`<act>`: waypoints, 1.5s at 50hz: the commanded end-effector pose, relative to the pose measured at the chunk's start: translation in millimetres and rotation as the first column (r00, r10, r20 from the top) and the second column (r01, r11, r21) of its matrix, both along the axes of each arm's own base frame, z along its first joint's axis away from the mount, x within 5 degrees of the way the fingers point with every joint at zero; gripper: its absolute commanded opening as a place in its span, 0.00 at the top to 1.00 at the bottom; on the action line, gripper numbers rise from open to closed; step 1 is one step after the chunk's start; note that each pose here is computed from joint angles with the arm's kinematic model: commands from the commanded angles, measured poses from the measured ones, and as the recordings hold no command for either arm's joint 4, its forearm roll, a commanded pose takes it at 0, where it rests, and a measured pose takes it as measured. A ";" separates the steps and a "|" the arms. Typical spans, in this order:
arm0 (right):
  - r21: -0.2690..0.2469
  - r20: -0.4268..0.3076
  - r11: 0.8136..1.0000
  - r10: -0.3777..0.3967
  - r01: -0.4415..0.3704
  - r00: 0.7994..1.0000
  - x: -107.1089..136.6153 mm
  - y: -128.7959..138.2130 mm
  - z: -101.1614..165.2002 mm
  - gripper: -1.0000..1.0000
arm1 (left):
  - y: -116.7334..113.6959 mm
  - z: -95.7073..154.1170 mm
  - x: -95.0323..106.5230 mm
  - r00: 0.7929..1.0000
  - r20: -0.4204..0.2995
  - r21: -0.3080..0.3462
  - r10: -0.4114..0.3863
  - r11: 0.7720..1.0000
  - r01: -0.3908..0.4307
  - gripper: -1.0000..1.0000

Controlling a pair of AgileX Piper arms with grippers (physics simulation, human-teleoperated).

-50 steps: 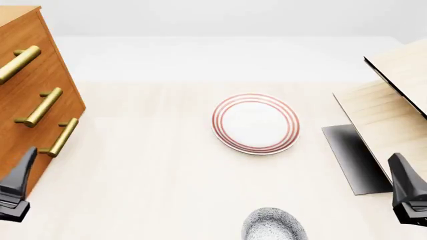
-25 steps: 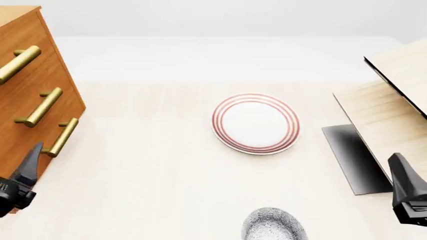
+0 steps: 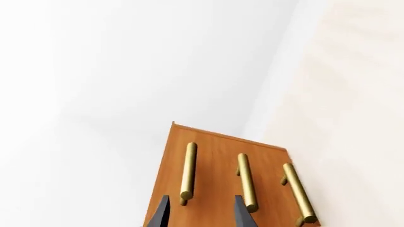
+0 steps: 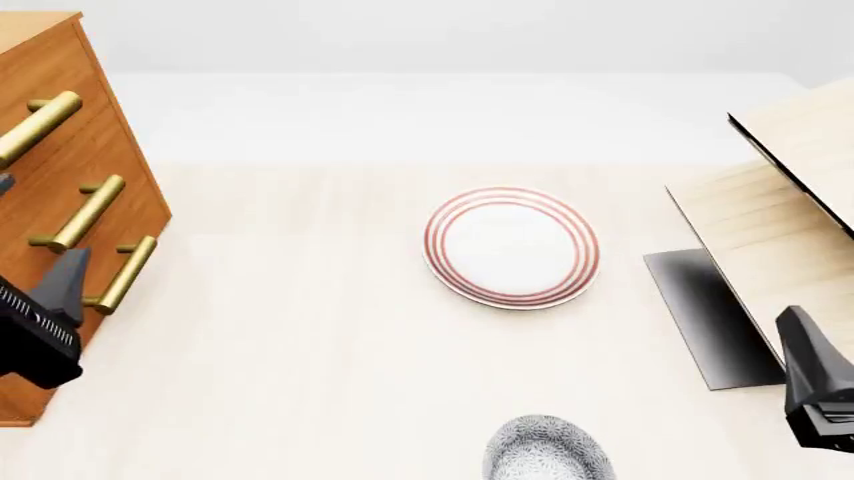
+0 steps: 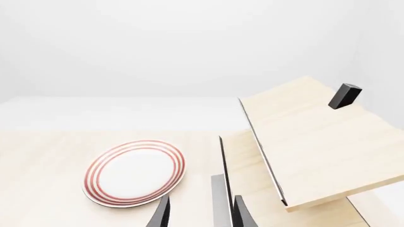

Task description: Open the top drawer of the cabinet and put the bowl in it.

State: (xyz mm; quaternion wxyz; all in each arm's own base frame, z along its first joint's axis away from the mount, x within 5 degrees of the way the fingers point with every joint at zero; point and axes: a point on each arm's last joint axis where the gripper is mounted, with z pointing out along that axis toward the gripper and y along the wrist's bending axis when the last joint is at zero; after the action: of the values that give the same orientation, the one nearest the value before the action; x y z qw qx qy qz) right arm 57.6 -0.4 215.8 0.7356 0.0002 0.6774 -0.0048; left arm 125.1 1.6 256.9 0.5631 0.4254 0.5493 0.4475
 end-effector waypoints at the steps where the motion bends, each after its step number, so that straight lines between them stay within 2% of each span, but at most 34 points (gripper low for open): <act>1: 0.001 0.001 1.000 0.001 -0.001 1.000 -0.1 0.1 -0.1 0.00 | 1.1 -0.1 16.5 1.000 0.020 0.107 0.010 0.994 -0.012 0.00; 9: 0.002 0.001 1.000 0.001 -0.001 1.000 -0.1 0.1 -0.1 0.00 | 4.2 -3.8 24.3 0.999 0.026 0.163 0.032 0.986 -0.035 0.00; 18: 0.001 0.001 1.000 0.001 -0.001 1.000 -0.1 0.1 -0.1 0.00 | 10.2 4.7 35.2 0.997 0.037 0.187 0.067 0.980 -0.073 0.00; 21: 0.002 0.001 1.000 0.001 -0.001 1.000 -0.1 0.1 -0.1 0.00 | 11.1 12.6 38.1 0.997 0.039 0.164 0.071 0.984 -0.076 0.00; 33: 0.001 0.001 1.000 0.001 -0.001 1.000 -0.1 0.1 -0.1 0.00 | 19.2 17.8 47.8 0.992 0.050 0.163 0.112 0.979 -0.119 0.00; 42: 0.002 0.001 1.000 0.001 -0.001 1.000 -0.1 0.1 -0.1 0.00 | 22.7 29.8 55.7 0.990 0.063 0.137 0.125 0.982 -0.133 0.00; 53: 0.001 0.001 1.000 0.001 -0.001 1.000 0.0 0.1 -0.1 0.00 | 24.5 25.4 68.7 0.991 0.049 0.118 0.125 0.984 -0.130 0.00; 59: 0.001 0.001 1.000 0.001 -0.001 1.000 -0.1 0.1 -0.1 0.00 | 21.1 28.0 76.5 0.994 0.035 0.074 0.102 0.992 -0.104 0.00; 75: 0.001 0.001 1.000 0.001 -0.001 1.000 -0.1 0.1 -0.1 0.00 | 28.8 9.5 95.2 0.992 0.015 0.070 0.127 0.989 -0.127 0.00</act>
State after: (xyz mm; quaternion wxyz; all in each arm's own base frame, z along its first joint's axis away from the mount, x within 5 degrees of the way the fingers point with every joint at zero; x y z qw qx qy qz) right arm 57.6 -0.4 215.8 0.7356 0.0002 0.6774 -0.0048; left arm 209.9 25.6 275.4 0.5253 0.4116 0.5464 0.5061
